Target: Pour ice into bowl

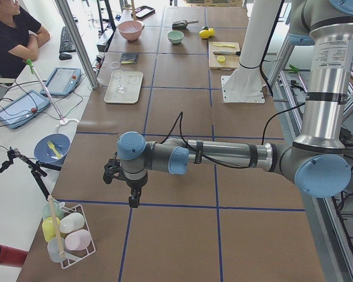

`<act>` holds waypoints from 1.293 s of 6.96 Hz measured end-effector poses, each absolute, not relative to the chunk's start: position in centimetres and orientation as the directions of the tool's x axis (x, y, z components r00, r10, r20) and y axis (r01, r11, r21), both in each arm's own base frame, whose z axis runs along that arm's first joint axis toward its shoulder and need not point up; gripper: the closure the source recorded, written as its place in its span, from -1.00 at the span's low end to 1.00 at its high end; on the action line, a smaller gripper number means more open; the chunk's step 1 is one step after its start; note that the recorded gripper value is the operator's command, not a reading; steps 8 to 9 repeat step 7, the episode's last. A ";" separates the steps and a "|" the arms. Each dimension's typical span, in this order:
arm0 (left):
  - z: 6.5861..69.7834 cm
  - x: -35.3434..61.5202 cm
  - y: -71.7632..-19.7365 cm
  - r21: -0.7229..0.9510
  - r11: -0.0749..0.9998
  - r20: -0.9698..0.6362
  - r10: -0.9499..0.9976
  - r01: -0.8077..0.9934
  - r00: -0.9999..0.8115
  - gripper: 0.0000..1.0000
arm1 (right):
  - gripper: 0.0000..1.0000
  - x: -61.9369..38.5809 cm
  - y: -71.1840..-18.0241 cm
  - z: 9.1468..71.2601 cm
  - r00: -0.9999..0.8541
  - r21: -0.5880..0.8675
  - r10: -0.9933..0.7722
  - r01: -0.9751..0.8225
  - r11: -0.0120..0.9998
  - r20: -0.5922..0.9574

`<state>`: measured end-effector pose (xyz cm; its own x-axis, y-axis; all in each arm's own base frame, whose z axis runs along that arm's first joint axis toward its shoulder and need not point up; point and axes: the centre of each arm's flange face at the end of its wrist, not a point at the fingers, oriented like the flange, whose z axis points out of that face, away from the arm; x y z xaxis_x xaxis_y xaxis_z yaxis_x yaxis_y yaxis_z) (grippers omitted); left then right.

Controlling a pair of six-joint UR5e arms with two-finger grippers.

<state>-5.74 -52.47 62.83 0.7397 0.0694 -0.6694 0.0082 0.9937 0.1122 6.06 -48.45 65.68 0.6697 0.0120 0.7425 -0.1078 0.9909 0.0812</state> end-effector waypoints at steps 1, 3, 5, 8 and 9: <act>62.8 -5.7 -52.5 0.112 0.994 -0.669 0.070 0.008 0.740 -1.00 | -1.00 6.1 -48.5 65.6 0.670 0.083 0.011 -0.108 0.991 0.743; 62.7 -5.7 -52.6 0.114 0.993 -0.669 0.071 0.008 0.740 -1.00 | -1.00 6.1 -48.6 65.4 0.670 0.088 0.006 -0.107 0.990 0.742; 62.6 -5.7 -52.7 0.116 0.993 -0.669 0.072 0.008 0.740 -1.00 | -1.00 6.1 -48.6 65.4 0.670 0.090 0.005 -0.106 0.990 0.742; 62.5 -5.7 -52.8 0.118 0.993 -0.669 0.074 0.008 0.740 -1.00 | -1.00 6.1 -48.6 65.4 0.670 0.090 0.004 -0.106 0.990 0.742; 62.5 -5.7 -52.8 0.118 0.993 -0.669 0.074 0.008 0.740 -1.00 | -1.00 6.1 -48.6 65.4 0.670 0.090 0.004 -0.106 0.990 0.742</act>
